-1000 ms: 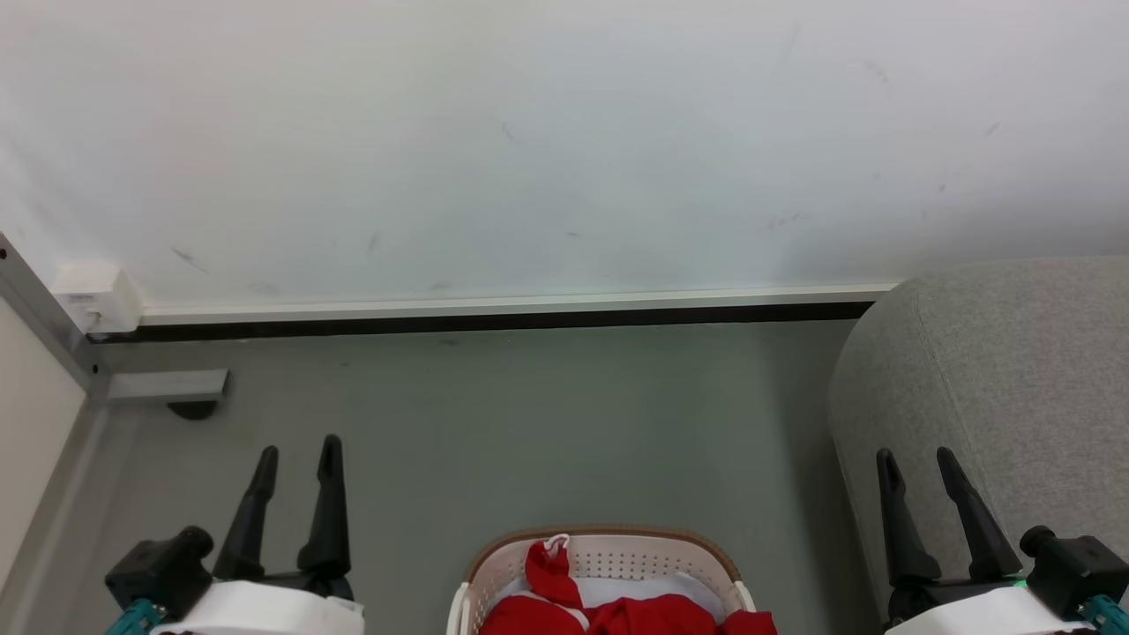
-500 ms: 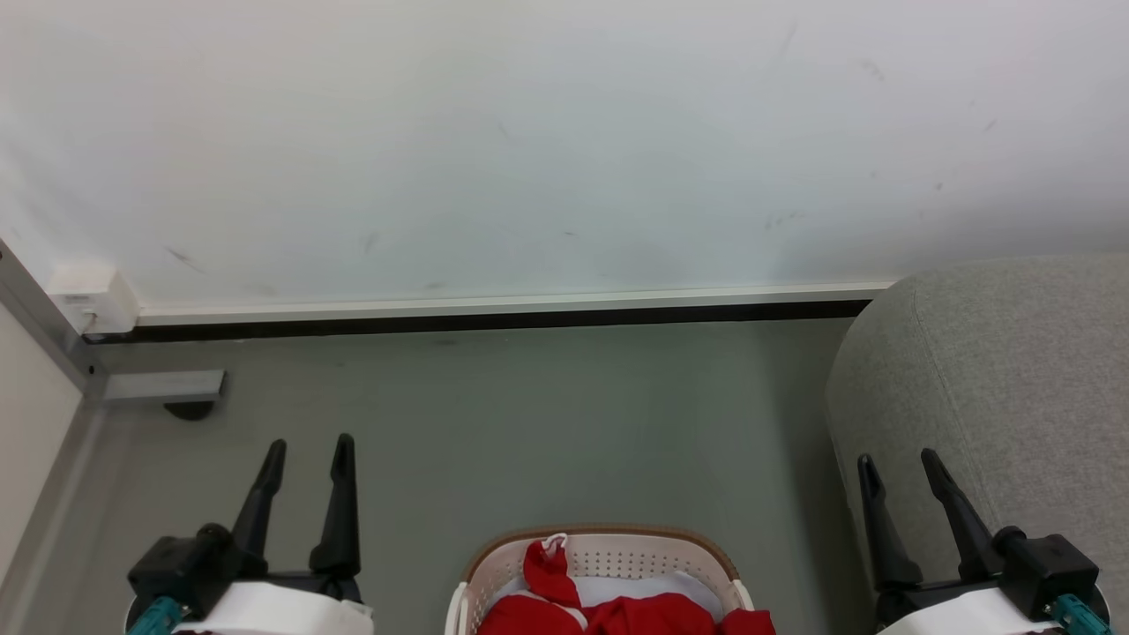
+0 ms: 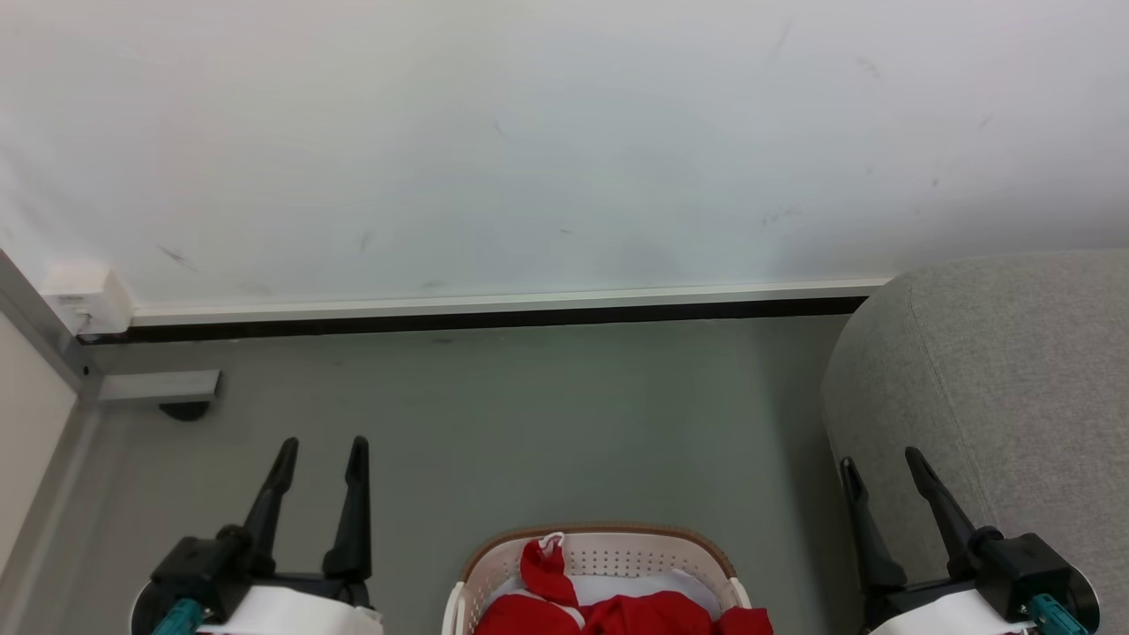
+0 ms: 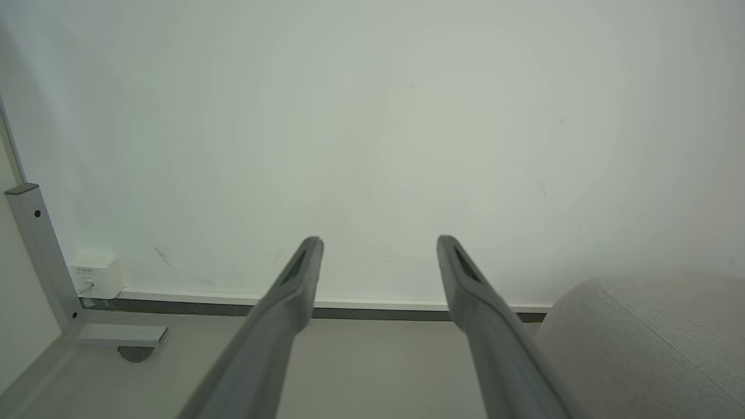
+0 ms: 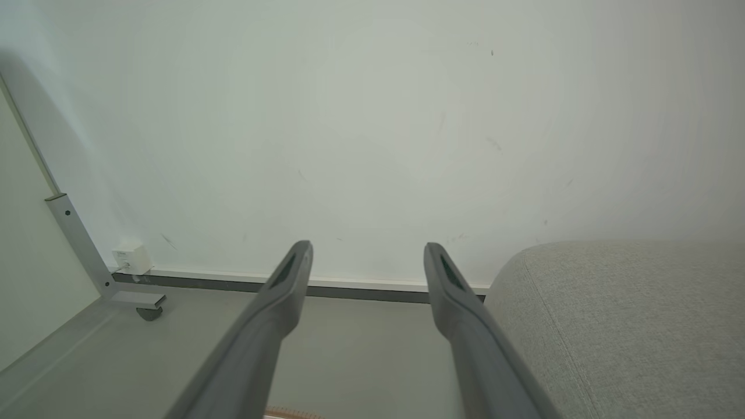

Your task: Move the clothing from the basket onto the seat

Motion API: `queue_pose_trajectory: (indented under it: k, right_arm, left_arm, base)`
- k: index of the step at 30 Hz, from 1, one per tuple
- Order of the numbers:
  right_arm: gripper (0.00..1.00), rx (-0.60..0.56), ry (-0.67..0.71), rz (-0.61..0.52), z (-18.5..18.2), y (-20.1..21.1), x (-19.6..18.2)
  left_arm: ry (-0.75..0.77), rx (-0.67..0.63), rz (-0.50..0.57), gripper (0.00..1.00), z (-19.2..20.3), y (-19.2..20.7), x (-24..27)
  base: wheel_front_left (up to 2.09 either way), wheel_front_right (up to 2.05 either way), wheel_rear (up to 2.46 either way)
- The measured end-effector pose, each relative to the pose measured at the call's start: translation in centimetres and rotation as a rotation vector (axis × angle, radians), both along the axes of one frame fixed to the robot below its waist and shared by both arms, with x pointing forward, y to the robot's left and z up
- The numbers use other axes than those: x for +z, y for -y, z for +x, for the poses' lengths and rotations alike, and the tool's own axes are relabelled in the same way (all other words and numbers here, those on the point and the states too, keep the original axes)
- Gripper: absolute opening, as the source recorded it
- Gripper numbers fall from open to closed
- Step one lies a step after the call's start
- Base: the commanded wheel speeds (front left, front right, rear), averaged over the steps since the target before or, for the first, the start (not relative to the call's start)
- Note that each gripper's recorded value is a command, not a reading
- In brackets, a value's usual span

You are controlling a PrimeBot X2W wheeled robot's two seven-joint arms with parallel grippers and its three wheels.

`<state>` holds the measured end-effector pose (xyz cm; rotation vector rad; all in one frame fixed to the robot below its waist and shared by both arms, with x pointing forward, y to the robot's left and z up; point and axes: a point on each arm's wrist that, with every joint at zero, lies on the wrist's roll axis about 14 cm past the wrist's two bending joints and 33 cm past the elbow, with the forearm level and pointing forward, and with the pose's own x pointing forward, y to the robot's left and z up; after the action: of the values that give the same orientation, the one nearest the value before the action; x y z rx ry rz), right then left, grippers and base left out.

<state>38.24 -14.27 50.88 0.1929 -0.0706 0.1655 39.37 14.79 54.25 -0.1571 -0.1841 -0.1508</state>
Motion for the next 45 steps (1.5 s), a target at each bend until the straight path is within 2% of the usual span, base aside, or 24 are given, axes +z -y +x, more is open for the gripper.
queue_pose_trajectory:
  k: [4, 31, 45]
  right_arm:
    - [1.0, 0.0, 0.004, -0.015, 0.0, -0.1, 0.1]
    - [1.0, -0.023, 0.017, 0.015, 0.4, 0.6, 0.5]
    - [1.0, -0.101, -0.014, 0.018, 1.6, 3.3, -0.7]
  left_arm:
    - [0.004, -0.011, 0.028, 1.0, 0.0, 0.3, -0.1]
    - [-0.011, -0.017, 0.023, 1.0, 0.7, 0.6, -0.6]
    - [-0.082, -0.159, 0.012, 1.0, 4.1, 5.0, -3.5]
  base:
    - [0.0, 0.0, 0.0]
    - [0.0, 0.0, 0.0]
    - [0.0, 0.0, 0.0]
